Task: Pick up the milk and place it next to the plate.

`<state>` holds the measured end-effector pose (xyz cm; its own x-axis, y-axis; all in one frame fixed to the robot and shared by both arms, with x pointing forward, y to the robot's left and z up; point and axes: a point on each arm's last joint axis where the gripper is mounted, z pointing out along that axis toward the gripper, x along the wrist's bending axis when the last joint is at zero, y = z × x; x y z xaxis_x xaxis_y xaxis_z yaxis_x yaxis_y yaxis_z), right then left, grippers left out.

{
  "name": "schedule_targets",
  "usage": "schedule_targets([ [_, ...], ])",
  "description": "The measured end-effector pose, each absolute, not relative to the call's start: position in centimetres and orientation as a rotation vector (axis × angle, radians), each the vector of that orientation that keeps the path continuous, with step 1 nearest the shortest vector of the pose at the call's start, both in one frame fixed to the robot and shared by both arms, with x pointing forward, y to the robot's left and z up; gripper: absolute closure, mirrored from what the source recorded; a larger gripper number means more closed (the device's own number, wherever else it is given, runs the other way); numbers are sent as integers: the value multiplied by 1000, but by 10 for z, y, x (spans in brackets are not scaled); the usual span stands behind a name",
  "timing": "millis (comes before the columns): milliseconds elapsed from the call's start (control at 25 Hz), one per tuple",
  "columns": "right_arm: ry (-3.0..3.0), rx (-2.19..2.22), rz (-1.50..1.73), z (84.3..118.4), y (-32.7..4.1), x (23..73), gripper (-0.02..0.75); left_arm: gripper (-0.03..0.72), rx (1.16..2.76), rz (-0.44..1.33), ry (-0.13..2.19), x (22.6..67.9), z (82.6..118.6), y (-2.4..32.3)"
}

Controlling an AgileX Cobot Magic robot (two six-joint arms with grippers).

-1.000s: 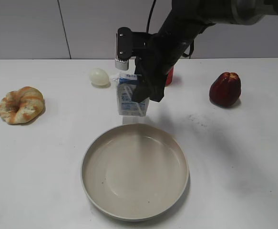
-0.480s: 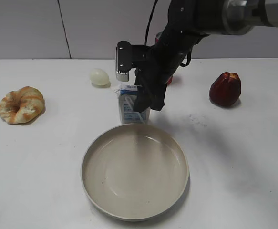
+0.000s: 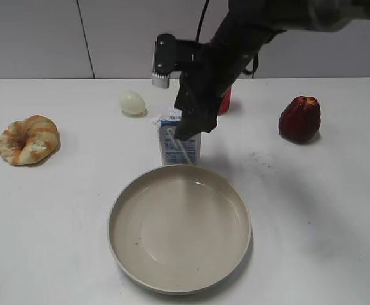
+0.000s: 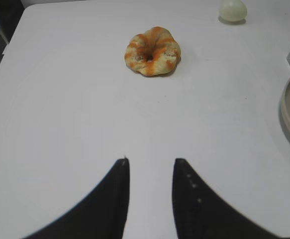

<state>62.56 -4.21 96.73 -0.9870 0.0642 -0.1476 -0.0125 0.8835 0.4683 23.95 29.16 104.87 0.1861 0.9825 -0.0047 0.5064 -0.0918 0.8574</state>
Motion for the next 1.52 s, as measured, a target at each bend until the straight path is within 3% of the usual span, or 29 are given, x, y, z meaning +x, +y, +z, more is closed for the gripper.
schedule_targets([
  [280, 2715, 542, 731, 1071, -71, 602, 141, 459, 1709, 798, 1419, 239, 1049, 292],
  [560, 2576, 1206, 585, 1111, -125, 584, 146, 459, 1709, 798, 1419, 239, 1049, 292],
  [880, 2378, 1670, 494, 1114, -187, 564, 154, 459, 1709, 798, 1419, 239, 1049, 292],
  [1520, 2270, 1760, 637, 1067, -246, 381, 137, 458, 1709, 798, 1419, 239, 1049, 292],
])
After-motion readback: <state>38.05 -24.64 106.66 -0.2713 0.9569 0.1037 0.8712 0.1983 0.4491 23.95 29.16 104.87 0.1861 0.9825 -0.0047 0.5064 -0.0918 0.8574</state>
